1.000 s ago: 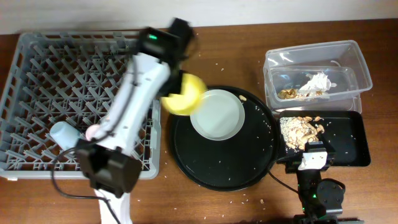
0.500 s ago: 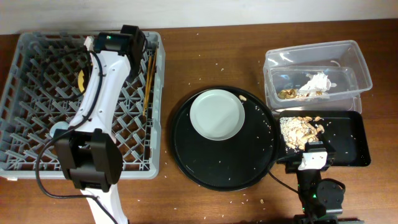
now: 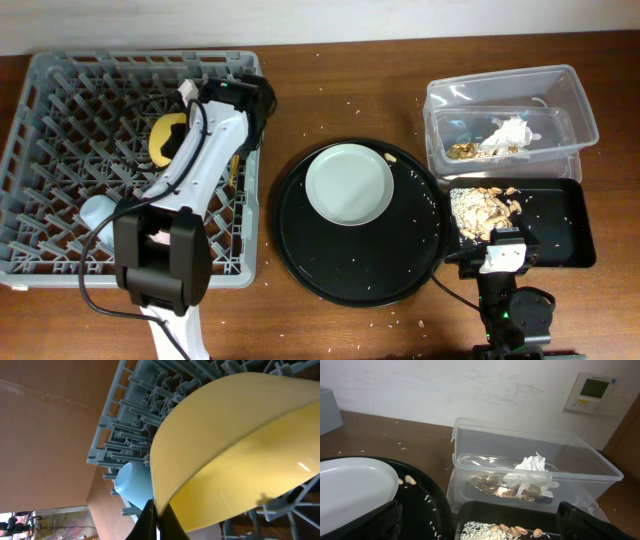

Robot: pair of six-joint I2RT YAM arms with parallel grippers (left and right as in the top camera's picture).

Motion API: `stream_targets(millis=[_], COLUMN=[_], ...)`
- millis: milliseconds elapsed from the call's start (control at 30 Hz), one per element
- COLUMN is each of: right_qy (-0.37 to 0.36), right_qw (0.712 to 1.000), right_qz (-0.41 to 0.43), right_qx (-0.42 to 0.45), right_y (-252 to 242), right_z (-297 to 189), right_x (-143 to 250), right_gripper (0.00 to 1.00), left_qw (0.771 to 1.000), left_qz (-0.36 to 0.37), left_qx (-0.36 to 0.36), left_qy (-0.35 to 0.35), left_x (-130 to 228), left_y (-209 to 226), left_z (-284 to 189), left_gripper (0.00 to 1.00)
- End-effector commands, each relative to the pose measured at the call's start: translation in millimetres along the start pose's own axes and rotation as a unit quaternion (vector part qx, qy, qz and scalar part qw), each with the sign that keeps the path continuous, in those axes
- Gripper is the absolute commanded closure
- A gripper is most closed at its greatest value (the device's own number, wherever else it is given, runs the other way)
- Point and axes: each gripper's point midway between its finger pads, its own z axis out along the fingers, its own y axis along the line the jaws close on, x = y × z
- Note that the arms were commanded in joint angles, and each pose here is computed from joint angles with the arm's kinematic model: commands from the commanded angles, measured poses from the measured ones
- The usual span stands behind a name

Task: Sort waste into correct bins and load items into the dishwasher rack
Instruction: 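Place the yellow bowl into the dish rack with left gripper, then grasp the white plate edge with the left gripper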

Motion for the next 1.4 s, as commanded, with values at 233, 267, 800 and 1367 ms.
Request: stream_targets(millis=[233, 267, 800, 1367], right_qy=[0.004, 0.004, 0.004, 0.004], right_qw=[1.000, 1.000, 1.000, 1.000], right_qz=[0.002, 0.002, 0.002, 0.002], right_qx=[0.006, 0.006, 0.006, 0.006], right_y=[-2.0, -2.0, -2.0, -2.0], right_z=[0.4, 0.4, 0.4, 0.4], right_x=[4.1, 4.1, 4.1, 4.1], right_gripper=[0.02, 0.01, 0.02, 0.01], left_qw=[0.958, 0.935, 0.823, 0.843], left_qz=[0.043, 0.058, 0.223, 0.209], left_qx=[0.244, 0.313, 0.512, 0.477], left_qy=[0.146, 0.156, 0.105, 0.134], left_x=[45.7, 48.4, 117.6, 113.7], left_y=[-26.6, -37.5, -241.6, -230.4], left_z=[-67.9, -86.9, -144.1, -105.9], left_gripper=[0.26, 0.24, 0.47, 0.75])
